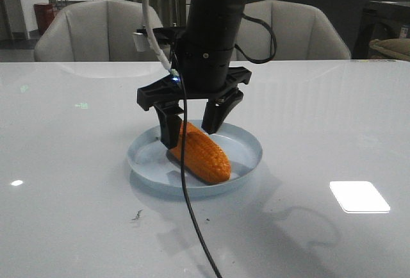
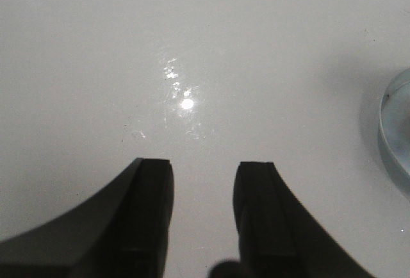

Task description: Place corn on plate with both arms

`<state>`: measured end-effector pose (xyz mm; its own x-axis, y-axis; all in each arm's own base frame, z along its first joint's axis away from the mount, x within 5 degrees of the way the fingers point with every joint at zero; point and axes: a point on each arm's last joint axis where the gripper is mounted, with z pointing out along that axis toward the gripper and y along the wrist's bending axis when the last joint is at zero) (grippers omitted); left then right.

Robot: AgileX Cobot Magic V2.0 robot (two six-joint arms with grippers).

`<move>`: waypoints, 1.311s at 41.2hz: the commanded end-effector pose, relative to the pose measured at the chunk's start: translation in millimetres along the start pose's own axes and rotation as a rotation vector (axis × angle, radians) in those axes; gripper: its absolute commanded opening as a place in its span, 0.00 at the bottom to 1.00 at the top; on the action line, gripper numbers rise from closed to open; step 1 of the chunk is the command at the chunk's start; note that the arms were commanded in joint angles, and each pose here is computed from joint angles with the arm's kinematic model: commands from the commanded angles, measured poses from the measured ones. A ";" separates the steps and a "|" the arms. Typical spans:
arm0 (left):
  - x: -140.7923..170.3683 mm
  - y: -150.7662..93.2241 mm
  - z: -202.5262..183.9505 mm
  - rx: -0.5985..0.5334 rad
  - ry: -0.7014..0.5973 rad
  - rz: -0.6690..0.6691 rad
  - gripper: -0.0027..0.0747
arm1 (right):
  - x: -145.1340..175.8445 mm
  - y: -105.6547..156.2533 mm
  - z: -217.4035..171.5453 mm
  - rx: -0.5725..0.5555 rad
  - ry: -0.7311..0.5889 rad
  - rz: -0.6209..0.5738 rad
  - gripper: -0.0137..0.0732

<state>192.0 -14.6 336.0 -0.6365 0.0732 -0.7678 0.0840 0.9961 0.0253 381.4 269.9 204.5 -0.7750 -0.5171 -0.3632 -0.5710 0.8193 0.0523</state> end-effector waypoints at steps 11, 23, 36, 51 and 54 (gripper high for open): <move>-13.7 0.4 -9.9 0.002 -0.115 -0.021 0.43 | -29.2 -58.3 -135.1 0.072 -0.268 0.124 0.81; -13.7 0.4 -9.9 0.002 -0.115 -0.021 0.43 | 20.4 -134.8 -263.4 0.177 -0.464 0.342 0.81; -13.9 0.4 -10.0 0.003 -0.117 -0.022 0.43 | 113.5 -115.8 -369.2 0.325 -0.690 0.331 0.81; -13.9 -0.1 -10.0 0.009 -0.117 -0.030 0.43 | 242.8 -85.1 -302.2 0.399 -0.711 0.472 0.81; -13.9 -0.1 -10.0 0.009 -0.117 -0.030 0.43 | 255.1 -80.7 -286.9 0.379 -0.679 0.488 0.81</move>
<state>191.9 -15.2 336.0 -0.6372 0.0655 -0.7679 0.0839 0.9964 0.0155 158.2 1.5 377.8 -0.5894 0.0434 -0.8067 -0.0138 0.9979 0.0638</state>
